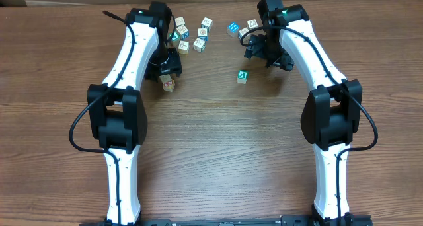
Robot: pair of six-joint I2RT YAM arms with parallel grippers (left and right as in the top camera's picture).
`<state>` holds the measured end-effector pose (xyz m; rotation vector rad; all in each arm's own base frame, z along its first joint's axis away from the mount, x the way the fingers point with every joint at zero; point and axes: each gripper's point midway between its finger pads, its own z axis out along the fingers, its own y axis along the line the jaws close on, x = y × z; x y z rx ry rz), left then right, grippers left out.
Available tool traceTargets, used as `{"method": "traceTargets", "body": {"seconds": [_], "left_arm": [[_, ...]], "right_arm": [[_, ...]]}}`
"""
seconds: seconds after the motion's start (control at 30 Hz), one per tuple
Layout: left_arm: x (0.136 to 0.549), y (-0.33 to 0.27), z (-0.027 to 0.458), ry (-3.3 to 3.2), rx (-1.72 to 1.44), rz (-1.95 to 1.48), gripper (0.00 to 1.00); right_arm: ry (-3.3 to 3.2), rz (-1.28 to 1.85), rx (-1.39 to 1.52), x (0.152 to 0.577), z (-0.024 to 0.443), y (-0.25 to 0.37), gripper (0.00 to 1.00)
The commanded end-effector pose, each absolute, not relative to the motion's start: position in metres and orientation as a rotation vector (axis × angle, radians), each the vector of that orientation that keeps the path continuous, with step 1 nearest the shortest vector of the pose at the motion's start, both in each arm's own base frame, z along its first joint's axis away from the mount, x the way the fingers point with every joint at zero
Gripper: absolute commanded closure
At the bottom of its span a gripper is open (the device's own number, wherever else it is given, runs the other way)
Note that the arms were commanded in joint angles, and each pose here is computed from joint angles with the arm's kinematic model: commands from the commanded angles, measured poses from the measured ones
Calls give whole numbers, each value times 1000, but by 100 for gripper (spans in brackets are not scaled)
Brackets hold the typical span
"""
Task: Form a tower
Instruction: 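Lower the left gripper onto the stack and close on the R block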
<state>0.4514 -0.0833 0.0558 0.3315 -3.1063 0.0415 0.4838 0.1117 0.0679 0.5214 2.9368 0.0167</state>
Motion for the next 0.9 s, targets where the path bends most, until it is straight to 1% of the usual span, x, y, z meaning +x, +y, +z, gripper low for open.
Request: {"method": "traceTargets", "body": {"seconds": [0.0, 0.13, 0.27, 0.43, 0.63, 0.7, 0.77, 0.87], "left_arm": [[448, -80, 56, -3115, 323, -10, 33], [447, -80, 48, -3114, 315, -12, 27], [450, -81, 44, -3128, 297, -6, 27], [453, -82, 43, -3144, 252, -1, 33], [450, -81, 33, -3134, 252, -5, 33], [450, -81, 32, -3132, 246, -6, 37], [450, -81, 33, -3134, 237, -5, 44], [449, -81, 33, -3136, 192, -6, 46]], "right_arm": [[2900, 45, 510, 485, 87, 114, 0], [2900, 45, 511, 485, 87, 114, 0], [2900, 45, 510, 485, 87, 114, 0], [2900, 45, 510, 485, 87, 114, 0], [2900, 45, 510, 485, 87, 114, 0], [2900, 45, 511, 485, 87, 114, 0], [2900, 45, 511, 485, 87, 114, 0], [2900, 45, 510, 485, 87, 114, 0]]}}
